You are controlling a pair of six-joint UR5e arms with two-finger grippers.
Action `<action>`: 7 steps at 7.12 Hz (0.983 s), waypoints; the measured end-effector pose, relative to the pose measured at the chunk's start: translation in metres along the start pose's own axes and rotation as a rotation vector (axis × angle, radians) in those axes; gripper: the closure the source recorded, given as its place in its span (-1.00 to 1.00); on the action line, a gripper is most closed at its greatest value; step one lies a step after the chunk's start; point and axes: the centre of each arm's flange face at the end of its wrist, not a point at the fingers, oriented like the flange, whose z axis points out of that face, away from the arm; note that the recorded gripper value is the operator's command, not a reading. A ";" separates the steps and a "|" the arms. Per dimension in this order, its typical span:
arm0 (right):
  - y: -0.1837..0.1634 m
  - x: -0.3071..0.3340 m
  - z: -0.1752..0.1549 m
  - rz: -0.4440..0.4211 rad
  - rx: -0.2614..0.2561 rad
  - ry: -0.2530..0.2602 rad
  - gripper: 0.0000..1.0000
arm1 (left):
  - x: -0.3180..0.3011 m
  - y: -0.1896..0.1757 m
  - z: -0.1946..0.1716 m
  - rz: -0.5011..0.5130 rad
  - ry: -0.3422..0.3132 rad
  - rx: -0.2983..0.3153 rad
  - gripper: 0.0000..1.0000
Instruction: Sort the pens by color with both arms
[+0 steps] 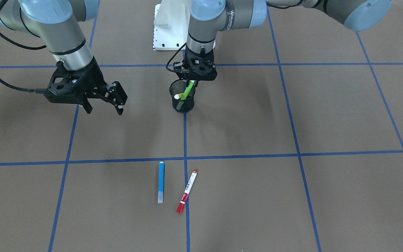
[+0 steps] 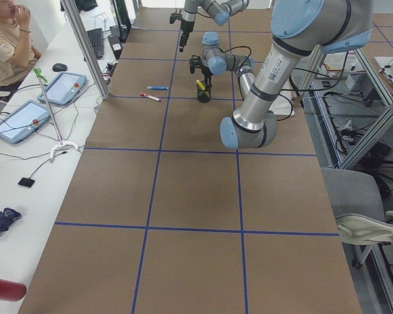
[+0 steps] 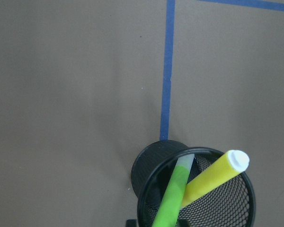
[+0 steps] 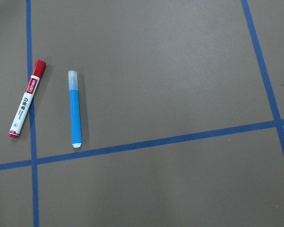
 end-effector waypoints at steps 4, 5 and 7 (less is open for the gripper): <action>0.000 0.000 0.000 -0.001 0.000 -0.001 -0.99 | 0.000 0.002 -0.004 0.002 0.006 0.001 1.00; 0.000 0.000 0.000 -0.001 0.001 0.000 -0.99 | 0.001 0.003 -0.007 0.005 0.013 0.002 1.00; 0.000 0.000 0.000 -0.002 0.001 0.000 -0.99 | 0.003 0.005 -0.018 0.012 0.033 0.007 1.00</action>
